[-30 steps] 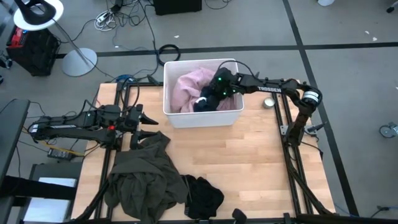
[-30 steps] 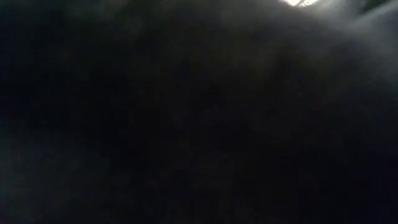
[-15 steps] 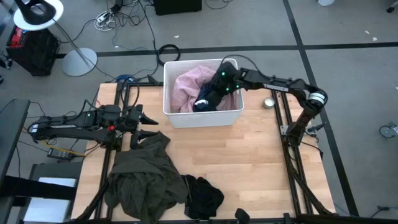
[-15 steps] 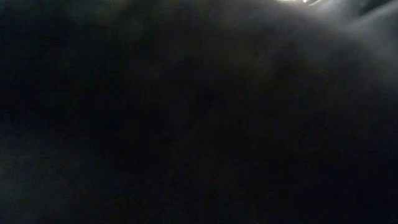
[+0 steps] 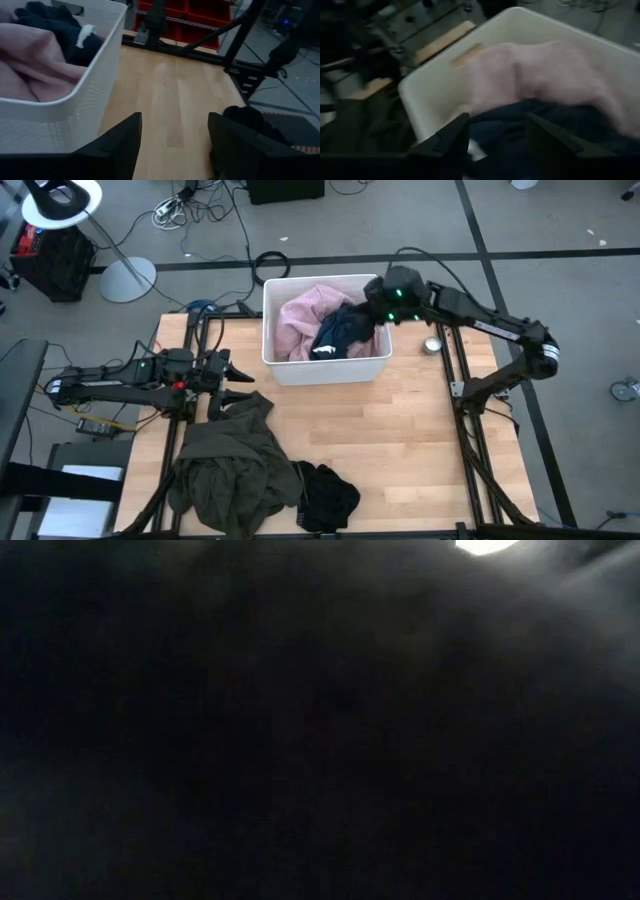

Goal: Sort clothes
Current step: Put the black underwear into the white bin

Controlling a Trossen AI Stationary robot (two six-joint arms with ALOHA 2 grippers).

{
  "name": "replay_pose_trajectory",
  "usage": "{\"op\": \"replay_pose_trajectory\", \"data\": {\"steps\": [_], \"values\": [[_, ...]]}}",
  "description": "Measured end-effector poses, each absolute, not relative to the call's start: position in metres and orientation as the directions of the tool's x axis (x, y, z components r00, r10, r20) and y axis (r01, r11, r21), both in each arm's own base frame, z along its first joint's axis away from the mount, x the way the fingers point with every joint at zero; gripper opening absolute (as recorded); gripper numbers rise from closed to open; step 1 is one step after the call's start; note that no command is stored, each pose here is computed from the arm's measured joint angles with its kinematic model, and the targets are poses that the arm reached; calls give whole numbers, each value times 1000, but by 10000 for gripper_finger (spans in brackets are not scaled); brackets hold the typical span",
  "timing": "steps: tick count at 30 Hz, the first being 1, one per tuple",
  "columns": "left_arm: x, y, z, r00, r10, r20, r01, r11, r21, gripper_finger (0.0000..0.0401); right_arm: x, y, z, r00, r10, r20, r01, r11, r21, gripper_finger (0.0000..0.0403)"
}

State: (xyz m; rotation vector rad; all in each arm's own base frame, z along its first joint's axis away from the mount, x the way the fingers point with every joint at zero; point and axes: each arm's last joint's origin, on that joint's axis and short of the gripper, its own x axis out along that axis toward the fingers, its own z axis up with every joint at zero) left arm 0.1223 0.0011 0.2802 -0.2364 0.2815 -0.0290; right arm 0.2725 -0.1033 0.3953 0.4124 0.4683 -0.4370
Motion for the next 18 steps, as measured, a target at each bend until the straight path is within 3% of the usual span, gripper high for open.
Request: {"op": "replay_pose_trajectory", "data": {"steps": [10,18], "values": [[121,-5,280,925,-277,-261,200,937,-286,234,284,22,397,838,-218,-500,396,874,283,154],[121,-5,280,926,-275,-260,198,938,-286,234,305,95,358,789,-191,-584,416,866,279,141]]}}
